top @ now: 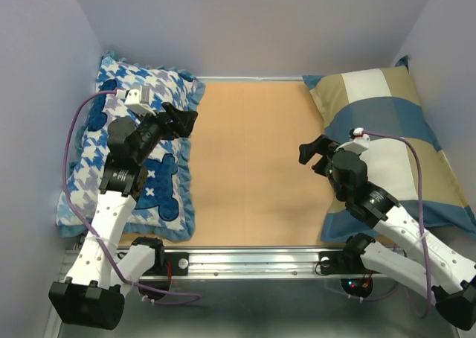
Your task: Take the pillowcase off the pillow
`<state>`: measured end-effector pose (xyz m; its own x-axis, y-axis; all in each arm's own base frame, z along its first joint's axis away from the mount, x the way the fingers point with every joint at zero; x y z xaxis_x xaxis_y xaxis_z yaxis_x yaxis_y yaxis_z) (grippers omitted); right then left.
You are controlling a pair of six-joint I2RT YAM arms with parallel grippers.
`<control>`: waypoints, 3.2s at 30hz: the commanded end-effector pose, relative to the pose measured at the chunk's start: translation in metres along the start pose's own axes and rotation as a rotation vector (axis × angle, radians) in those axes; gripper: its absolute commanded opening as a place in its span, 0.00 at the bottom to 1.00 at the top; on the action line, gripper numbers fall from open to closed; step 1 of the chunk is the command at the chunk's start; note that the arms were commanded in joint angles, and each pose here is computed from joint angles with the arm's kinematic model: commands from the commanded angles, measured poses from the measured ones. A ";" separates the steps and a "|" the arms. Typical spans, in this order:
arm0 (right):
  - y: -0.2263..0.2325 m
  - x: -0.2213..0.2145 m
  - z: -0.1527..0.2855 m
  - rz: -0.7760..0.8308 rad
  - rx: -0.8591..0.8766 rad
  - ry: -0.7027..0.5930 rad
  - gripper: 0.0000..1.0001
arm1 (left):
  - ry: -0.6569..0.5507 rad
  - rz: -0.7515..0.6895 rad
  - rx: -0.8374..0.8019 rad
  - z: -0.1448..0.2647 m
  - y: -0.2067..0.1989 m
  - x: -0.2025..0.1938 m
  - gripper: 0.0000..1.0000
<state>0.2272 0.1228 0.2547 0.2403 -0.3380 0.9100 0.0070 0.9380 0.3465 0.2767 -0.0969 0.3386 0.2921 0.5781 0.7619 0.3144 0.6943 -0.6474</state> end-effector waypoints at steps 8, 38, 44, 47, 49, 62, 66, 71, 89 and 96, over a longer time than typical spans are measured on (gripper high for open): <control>0.011 0.042 -0.026 0.204 -0.213 0.040 1.00 | 0.010 -0.110 -0.070 -0.001 -0.033 -0.001 0.99; -0.183 0.031 -0.154 0.452 -1.062 0.405 1.00 | 0.258 -0.093 -0.096 -0.031 -0.043 -0.072 0.99; -0.181 -0.006 -0.168 0.396 -0.939 0.496 0.30 | 0.172 -0.059 0.026 -0.029 -0.029 -0.064 0.99; -0.173 -0.009 -0.170 0.351 -0.862 0.497 0.01 | 0.154 -0.044 0.042 -0.031 -0.030 -0.060 0.99; -0.164 -0.006 -0.172 0.315 -0.797 0.492 0.01 | 0.147 -0.025 0.032 -0.032 -0.034 -0.057 0.99; 0.014 0.081 -0.122 0.263 -0.155 0.231 0.00 | 0.060 0.112 0.059 -0.056 -0.030 -0.057 0.99; 0.046 0.076 -0.106 0.218 0.013 0.224 0.01 | 0.067 0.165 0.027 -0.071 -0.026 -0.071 0.99; 0.065 0.076 -0.086 0.157 0.191 0.218 0.00 | 0.148 0.158 0.065 -0.089 -0.005 -0.101 0.99; 0.098 0.097 -0.061 0.087 0.412 0.203 0.01 | 0.146 0.143 -0.126 -0.089 -0.026 -0.134 0.00; 0.097 0.115 -0.056 0.115 0.383 0.160 0.01 | 0.076 0.060 -0.124 -0.044 -0.075 -0.100 0.00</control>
<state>0.3073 0.1711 0.2929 0.6050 -0.0765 0.7925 -0.2661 0.9187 0.2917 0.2952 -0.2185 0.2370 0.4771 0.5680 0.6706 0.2542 0.6413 -0.7240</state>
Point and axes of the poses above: each gripper's point midway between its finger pads, its own z axis back along the fingers, its own y axis along the line the jaws close on, x = y × z, the point moved 5 cm from there along z, back along the fingers, and after that the axes turned 13 degrees about z, right-handed, at the moved point
